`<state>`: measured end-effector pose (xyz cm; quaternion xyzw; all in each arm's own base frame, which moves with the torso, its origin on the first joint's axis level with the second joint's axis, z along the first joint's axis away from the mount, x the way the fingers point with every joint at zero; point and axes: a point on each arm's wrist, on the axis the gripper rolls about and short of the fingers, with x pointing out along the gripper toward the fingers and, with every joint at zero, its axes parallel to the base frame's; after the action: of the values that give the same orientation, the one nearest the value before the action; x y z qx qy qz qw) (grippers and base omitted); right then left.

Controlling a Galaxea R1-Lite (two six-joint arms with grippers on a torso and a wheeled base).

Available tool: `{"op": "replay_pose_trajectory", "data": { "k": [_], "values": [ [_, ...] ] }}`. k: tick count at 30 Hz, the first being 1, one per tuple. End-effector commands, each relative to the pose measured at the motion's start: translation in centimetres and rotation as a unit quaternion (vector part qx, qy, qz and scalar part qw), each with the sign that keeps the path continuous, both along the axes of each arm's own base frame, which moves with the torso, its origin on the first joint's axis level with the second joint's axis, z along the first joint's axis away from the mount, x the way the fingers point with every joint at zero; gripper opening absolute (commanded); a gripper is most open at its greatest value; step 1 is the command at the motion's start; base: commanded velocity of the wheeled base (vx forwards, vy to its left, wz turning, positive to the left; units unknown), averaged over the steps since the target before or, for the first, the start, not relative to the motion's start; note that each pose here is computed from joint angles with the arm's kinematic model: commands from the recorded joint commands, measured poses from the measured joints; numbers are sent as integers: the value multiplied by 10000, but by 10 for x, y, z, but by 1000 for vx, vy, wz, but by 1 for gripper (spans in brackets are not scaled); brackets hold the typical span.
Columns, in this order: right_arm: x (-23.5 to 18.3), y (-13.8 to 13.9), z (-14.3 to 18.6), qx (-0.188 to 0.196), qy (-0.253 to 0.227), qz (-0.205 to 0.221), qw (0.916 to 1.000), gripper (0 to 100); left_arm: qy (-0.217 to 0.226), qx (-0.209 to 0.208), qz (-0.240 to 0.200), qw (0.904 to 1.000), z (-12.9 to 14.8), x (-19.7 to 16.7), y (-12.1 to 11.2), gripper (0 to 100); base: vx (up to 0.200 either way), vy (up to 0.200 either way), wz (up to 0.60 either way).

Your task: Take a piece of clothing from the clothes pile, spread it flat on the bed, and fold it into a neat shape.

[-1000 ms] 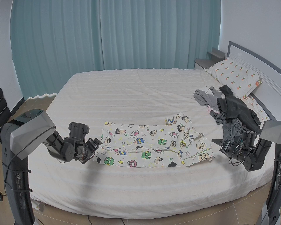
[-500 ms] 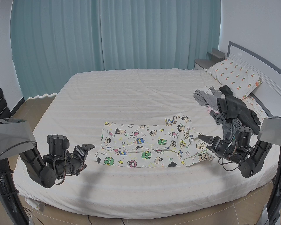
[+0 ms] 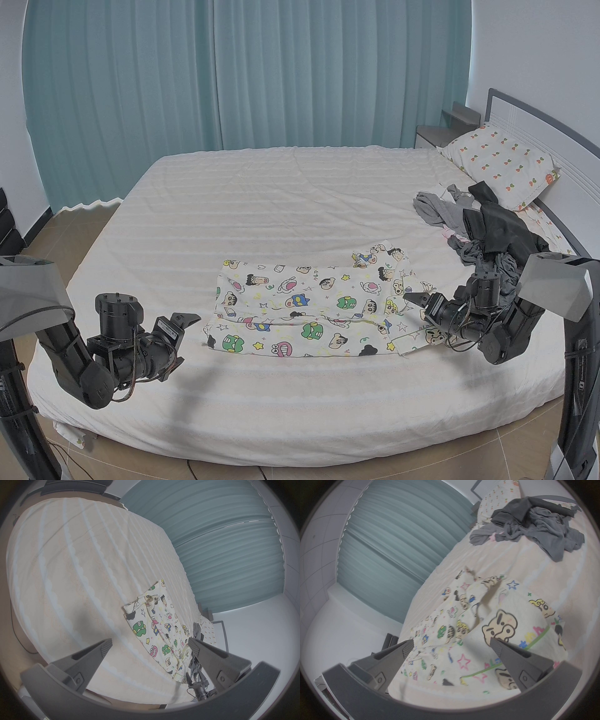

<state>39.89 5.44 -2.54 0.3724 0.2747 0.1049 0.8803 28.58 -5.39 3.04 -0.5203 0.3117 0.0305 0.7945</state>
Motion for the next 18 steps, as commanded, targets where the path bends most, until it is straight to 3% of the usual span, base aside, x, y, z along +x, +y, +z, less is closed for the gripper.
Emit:
{"op": "replay_pose_trajectory", "data": {
  "k": [1,11,18],
  "values": [
    [17,-10,-32,-29,220,-153,9996,100,36,5,-27,10000,-2,0,-2,100,0,0,0],
    [27,-20,-25,11,-27,-333,9994,100,74,12,-35,10000,-5,0,-2,100,0,0,0],
    [3,-20,28,326,-760,-412,9957,100,11,7,-207,9998,-2,-2,-12,100,0,0,0]
  ]
}}
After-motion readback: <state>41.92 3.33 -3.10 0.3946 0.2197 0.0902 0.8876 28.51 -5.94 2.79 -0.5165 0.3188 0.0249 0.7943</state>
